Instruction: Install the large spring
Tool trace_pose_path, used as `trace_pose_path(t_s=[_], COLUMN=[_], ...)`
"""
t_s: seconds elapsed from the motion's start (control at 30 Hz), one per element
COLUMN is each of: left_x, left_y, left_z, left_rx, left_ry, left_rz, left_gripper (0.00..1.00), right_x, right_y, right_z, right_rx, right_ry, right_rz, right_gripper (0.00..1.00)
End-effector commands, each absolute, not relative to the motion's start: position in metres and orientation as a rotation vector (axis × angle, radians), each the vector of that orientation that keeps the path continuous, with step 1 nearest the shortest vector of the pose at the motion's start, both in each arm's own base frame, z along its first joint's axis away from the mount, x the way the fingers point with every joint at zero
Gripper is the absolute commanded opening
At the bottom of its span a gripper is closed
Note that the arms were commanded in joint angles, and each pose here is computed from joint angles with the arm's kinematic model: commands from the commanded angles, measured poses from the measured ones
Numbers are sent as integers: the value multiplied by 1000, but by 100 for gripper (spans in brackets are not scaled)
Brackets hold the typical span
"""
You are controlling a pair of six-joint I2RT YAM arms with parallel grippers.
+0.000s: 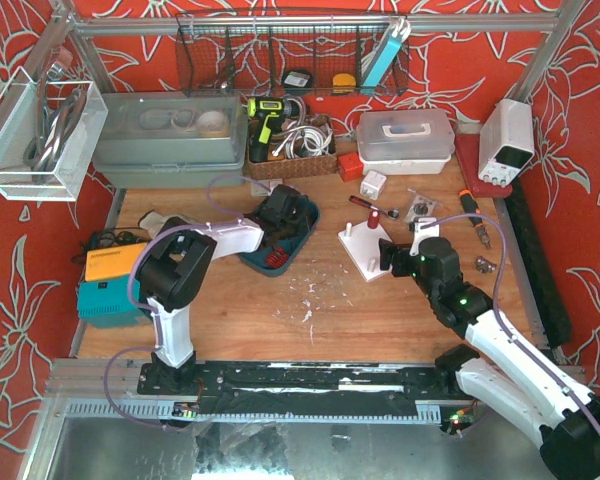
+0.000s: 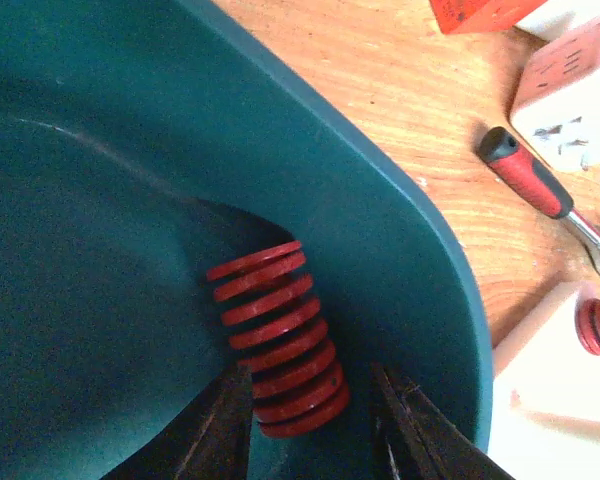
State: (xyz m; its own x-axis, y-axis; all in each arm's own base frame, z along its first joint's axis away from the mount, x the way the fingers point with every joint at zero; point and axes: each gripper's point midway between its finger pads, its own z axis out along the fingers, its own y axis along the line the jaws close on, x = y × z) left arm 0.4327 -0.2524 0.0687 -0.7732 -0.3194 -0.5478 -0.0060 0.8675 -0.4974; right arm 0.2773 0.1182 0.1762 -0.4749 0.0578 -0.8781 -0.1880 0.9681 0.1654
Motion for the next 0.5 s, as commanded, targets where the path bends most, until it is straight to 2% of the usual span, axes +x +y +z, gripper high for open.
trace_pose_path(t_s=[0.0, 0.17, 0.47], left_x=[436, 438, 436], left_y=[-254, -249, -225], left_z=[55, 39, 23], left_rx=[-238, -227, -216], left_ry=[2427, 2468, 2507], left_rz=[-609, -532, -327], left_gripper=[38, 41, 42], right_x=[275, 275, 276], right_y=[113, 112, 113], right_z=[174, 174, 172], right_rx=[-73, -71, -73], right_ry=[2032, 2028, 2026], right_rz=[270, 266, 266], right_gripper=[98, 98, 97])
